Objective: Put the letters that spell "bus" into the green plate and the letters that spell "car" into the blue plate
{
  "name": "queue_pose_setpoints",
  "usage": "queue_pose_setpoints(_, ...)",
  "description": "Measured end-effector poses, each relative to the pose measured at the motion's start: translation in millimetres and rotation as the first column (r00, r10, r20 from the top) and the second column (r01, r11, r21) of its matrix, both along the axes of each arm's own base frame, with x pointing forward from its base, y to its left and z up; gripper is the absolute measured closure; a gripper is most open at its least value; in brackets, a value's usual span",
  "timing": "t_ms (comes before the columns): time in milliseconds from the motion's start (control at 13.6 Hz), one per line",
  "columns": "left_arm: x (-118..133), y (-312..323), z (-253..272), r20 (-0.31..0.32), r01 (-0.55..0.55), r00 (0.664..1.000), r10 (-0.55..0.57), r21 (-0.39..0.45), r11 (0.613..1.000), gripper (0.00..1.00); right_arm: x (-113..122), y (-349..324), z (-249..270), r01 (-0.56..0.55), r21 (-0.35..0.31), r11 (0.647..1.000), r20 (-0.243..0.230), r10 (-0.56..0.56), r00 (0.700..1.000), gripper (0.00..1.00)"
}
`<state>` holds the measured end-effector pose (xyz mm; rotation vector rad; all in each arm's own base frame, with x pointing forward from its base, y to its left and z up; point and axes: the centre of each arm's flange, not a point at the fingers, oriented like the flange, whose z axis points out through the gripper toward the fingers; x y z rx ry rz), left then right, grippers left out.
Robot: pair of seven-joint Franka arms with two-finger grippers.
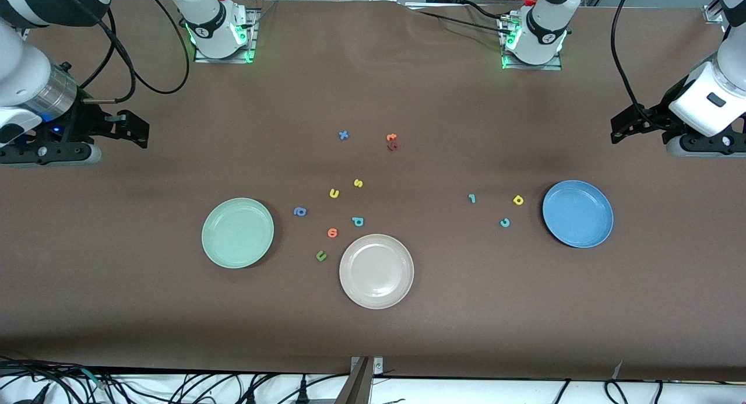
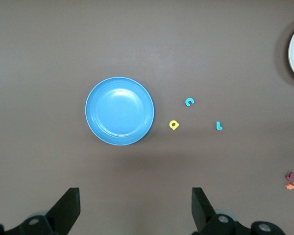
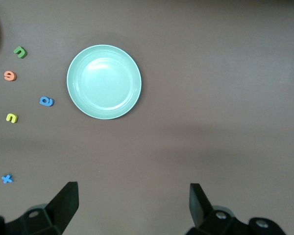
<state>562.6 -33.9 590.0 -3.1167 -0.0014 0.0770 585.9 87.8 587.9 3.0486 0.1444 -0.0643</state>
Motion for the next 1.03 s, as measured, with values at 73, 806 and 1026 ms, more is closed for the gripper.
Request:
queue_pose_setpoints(73,0.0,0.0,0.0,0.0,0.0,1.0,0.0,0.0,1.0,0.0,-0.4,2.4,-0.1,-0.004,0.0,1.0,-0.001,0.004,1.0,0.0)
queue_pose_setpoints(806,2.8,-0.6,-6.9,-0.013,0.001,1.0,-0.001,0.0,1.0,0.0,3.9,50.9,-31.2,-0.059,0.017,0.998,-0.017,0.059,0.998,0.0)
queue_pose_setpoints(1026,10.1,-6.8,-25.9,-0.046,0.012,0.999,-0.012,0.0,1.0,0.0,10.4,92.9,-63.3,0.028,0.023,0.999,0.022,-0.028,0.999,0.0)
